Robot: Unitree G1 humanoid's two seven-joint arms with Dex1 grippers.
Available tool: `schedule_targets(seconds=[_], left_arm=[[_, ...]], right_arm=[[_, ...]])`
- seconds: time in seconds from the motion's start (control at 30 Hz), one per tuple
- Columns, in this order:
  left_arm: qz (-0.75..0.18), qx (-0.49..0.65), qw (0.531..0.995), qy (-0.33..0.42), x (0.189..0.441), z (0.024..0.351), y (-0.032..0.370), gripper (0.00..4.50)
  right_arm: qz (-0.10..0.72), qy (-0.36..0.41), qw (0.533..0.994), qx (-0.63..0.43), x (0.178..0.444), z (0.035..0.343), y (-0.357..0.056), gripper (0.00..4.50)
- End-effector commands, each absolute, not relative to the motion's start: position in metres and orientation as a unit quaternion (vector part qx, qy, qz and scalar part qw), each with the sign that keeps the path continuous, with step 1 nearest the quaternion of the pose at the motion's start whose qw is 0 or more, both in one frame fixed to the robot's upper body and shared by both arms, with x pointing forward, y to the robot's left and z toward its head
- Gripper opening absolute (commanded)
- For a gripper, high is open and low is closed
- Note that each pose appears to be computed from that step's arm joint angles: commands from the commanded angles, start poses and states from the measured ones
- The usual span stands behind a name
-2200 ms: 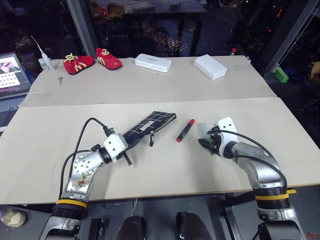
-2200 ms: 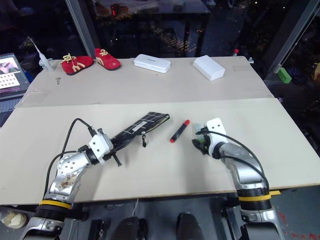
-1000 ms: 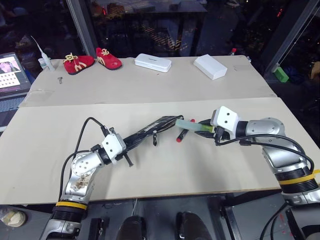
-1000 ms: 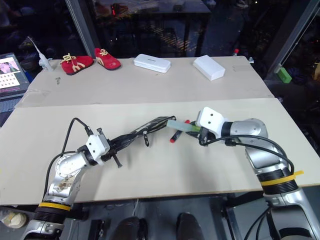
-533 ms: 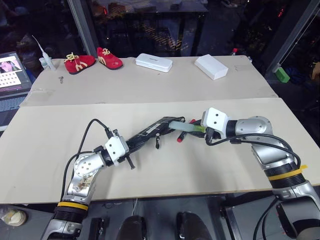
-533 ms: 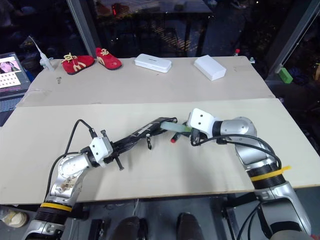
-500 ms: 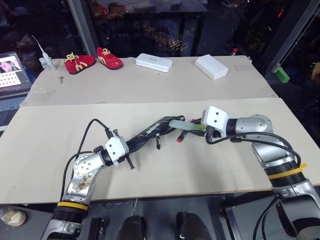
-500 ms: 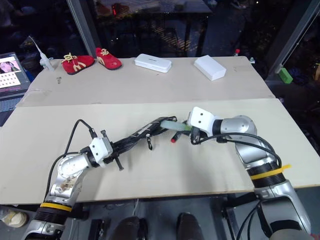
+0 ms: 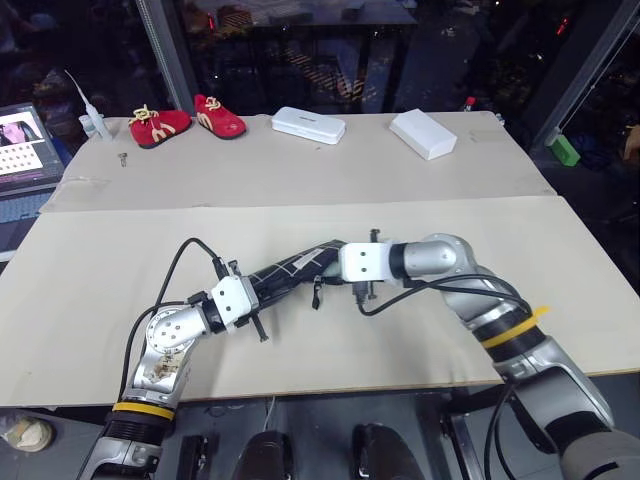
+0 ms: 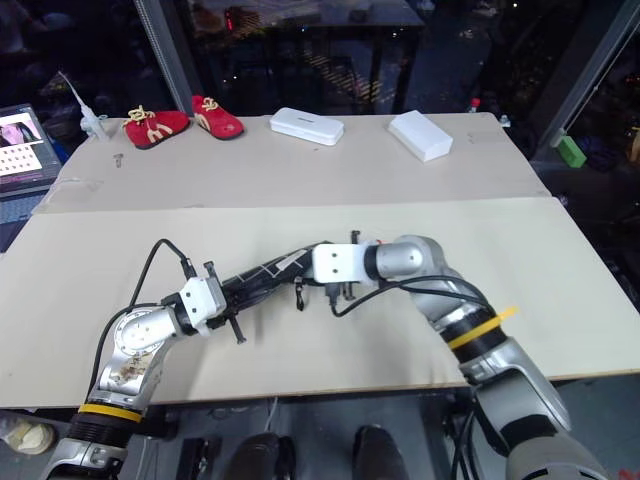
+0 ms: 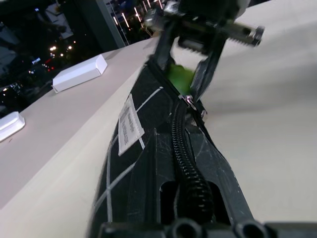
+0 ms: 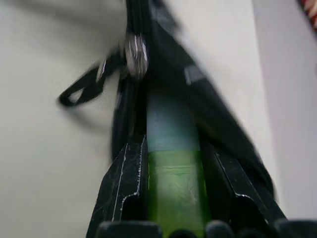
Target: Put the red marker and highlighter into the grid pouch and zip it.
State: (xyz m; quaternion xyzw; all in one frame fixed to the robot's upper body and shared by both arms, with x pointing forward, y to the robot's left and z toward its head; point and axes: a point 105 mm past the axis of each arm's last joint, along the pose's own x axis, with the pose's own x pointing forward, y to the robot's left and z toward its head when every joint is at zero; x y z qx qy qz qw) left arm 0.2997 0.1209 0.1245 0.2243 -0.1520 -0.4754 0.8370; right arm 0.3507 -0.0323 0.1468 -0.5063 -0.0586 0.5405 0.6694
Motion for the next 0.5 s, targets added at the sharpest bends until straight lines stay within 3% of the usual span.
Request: schedule_targets(seconds=[0.03,0.2,0.23,0.4,0.5], left_arm=[[-0.477,0.23,0.831,-0.173,0.299,0.136,0.119,0.0],[-0.475,0.232,0.831,-0.175,0.299,0.137,0.119,0.0],[-0.475,0.232,0.831,-0.175,0.299,0.137,0.119,0.0],[-0.472,0.232,0.832,-0.174,0.298,0.136,0.12,0.0],[-0.47,0.232,0.834,-0.174,0.297,0.136,0.12,0.0]], right_arm=[[0.548,-0.131,0.649,-0.511,0.343,0.163,-0.011,1.08],[0.58,-0.137,0.649,-0.472,0.332,0.161,-0.004,1.08],[0.581,-0.123,0.664,-0.454,0.334,0.162,-0.007,2.1],[0.539,-0.091,0.721,-0.426,0.358,0.175,-0.035,3.73],[0.549,-0.079,0.738,-0.384,0.355,0.186,-0.062,3.73]])
